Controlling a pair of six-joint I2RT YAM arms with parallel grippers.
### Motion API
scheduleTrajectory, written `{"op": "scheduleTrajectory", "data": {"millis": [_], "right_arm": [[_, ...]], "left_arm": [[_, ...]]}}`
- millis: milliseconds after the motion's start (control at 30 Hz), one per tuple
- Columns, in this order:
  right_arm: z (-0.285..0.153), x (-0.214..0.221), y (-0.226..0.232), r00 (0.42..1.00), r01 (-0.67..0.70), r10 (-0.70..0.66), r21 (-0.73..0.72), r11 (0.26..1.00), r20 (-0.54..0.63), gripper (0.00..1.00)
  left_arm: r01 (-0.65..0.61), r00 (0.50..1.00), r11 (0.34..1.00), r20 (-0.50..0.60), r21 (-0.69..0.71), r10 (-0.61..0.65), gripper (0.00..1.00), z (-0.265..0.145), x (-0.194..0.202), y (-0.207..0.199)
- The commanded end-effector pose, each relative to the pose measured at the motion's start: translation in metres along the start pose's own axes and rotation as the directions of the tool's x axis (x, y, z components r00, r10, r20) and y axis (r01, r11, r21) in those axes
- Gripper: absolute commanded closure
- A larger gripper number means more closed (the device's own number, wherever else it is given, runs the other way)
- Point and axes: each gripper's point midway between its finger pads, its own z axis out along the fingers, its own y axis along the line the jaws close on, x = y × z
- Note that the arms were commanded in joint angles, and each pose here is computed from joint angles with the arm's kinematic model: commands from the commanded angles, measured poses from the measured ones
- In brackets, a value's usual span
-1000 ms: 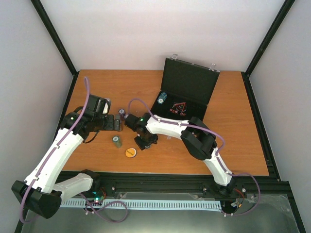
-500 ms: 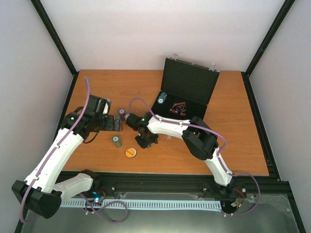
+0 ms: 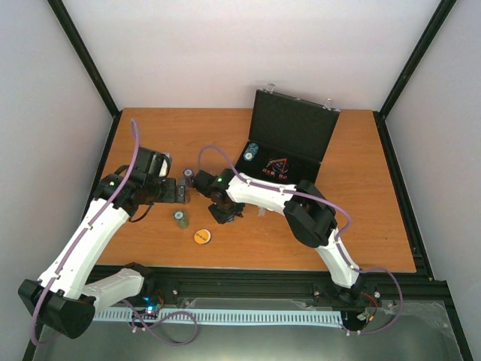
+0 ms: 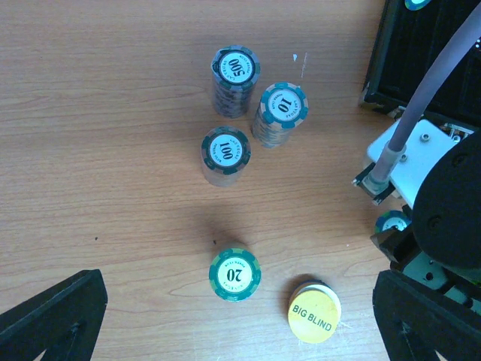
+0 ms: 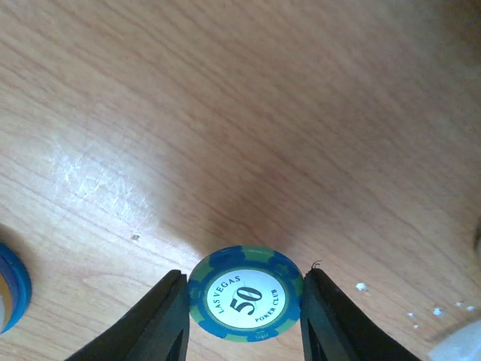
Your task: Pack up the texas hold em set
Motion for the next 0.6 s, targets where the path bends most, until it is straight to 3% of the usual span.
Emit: {"op": "scheduleTrajectory", "data": {"millis": [0, 567], "right_arm": [[-0.026, -0.014, -0.016, 0.998, -0.024, 0.021, 0.05, 0.998, 0.058, 0.64], [-0.064, -0.089, -0.103, 0.964, -0.16, 0.123, 0.149, 0.976, 0.234, 0.63]], "left_arm": [[0.02, 0.999, 1.0, 0.037, 0.003, -0.02, 0.0, -0.004, -0.007, 0.0], [0.02, 0.999, 1.0, 0.028, 0.001, -0.02, 0.0, -0.001, -0.008, -0.001]]}}
